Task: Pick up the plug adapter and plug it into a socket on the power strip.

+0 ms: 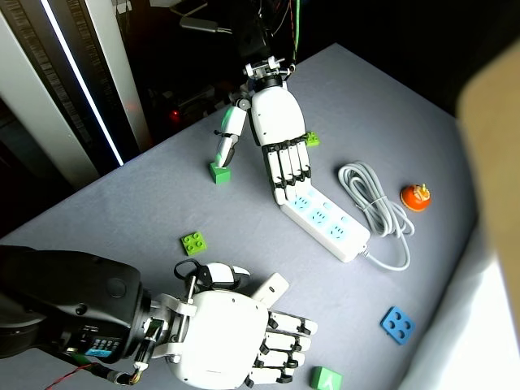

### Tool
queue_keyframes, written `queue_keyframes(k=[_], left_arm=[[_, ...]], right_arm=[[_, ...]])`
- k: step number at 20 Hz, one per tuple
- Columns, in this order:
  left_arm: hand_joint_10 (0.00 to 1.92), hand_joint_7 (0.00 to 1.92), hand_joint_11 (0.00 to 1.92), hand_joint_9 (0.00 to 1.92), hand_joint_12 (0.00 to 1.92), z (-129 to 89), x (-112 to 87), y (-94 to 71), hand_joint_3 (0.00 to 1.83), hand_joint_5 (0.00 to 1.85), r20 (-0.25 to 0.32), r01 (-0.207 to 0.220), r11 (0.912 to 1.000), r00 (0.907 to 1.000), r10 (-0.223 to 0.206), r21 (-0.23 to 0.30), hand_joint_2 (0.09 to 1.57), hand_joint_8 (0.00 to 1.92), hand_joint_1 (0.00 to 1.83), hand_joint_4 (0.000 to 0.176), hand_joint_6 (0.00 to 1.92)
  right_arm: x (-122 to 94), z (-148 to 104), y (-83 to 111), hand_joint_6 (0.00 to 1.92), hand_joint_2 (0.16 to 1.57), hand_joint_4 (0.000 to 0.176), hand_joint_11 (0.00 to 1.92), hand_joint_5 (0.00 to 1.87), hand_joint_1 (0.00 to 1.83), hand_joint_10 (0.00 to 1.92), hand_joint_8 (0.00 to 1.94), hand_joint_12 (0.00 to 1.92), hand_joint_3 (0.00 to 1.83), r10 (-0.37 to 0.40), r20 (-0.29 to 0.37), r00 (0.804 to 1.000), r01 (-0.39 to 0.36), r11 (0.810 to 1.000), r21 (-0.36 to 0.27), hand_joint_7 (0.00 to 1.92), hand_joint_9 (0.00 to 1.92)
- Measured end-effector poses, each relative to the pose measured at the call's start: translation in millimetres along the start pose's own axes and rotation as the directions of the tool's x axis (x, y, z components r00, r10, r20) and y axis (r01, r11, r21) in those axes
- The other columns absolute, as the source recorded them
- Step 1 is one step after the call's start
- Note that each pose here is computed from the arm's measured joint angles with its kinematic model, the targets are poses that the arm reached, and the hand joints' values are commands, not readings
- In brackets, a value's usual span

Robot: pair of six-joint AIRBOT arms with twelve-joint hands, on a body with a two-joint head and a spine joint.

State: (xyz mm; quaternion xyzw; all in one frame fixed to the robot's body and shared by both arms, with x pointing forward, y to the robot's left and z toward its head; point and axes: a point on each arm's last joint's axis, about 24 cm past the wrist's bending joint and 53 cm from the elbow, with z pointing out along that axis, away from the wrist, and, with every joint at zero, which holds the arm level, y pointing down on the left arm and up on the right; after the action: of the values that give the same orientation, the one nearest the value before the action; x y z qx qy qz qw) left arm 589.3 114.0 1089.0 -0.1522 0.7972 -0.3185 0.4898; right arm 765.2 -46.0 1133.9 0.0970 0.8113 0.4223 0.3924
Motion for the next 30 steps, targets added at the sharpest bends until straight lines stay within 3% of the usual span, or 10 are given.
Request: queue_keyframes(k=[6,11,15,30], left_arm=[[0.00,0.08,0.00,0.09,0.27,-1.1,2.7,3.2,0.00,0.06,-0.001,-0.012,0.9999,0.9999,0.012,-0.005,1.15,0.00,0.00,0.000,0.00],[0.00,0.08,0.00,0.09,0.20,-1.0,2.7,2.6,0.00,0.06,0.004,-0.016,0.9999,0.9999,0.016,-0.002,1.15,0.00,0.00,0.000,0.00],[0.00,0.07,0.00,0.08,0.18,-0.4,3.6,1.6,0.00,0.05,0.007,-0.014,0.9999,0.9999,0.014,0.000,1.16,0.00,0.00,0.000,0.00],[0.00,0.06,0.00,0.07,0.16,2.3,2.4,2.7,0.00,0.04,0.013,-0.020,0.9998,0.9997,0.020,0.001,1.16,0.00,0.00,0.000,0.00]], right_arm=[[7.7,3.1,3.9,0.00,1.15,0.000,0.00,0.01,0.70,0.01,0.00,0.29,0.00,-0.012,-0.024,1.000,0.012,1.000,-0.010,0.04,0.05],[9.7,4.4,5.2,0.01,1.13,0.000,0.00,0.04,0.74,0.01,0.00,0.37,0.00,-0.013,-0.027,1.000,0.013,1.000,-0.011,0.08,0.08],[18.7,8.7,6.5,0.00,1.15,0.000,0.00,0.00,0.73,0.00,0.00,0.21,0.00,-0.015,-0.042,0.999,0.015,1.000,-0.013,0.04,0.04],[15.5,14.9,7.4,0.00,1.14,0.000,0.00,0.01,0.71,0.00,0.00,0.27,0.00,-0.022,-0.031,0.999,0.022,1.000,-0.012,0.04,0.04]])
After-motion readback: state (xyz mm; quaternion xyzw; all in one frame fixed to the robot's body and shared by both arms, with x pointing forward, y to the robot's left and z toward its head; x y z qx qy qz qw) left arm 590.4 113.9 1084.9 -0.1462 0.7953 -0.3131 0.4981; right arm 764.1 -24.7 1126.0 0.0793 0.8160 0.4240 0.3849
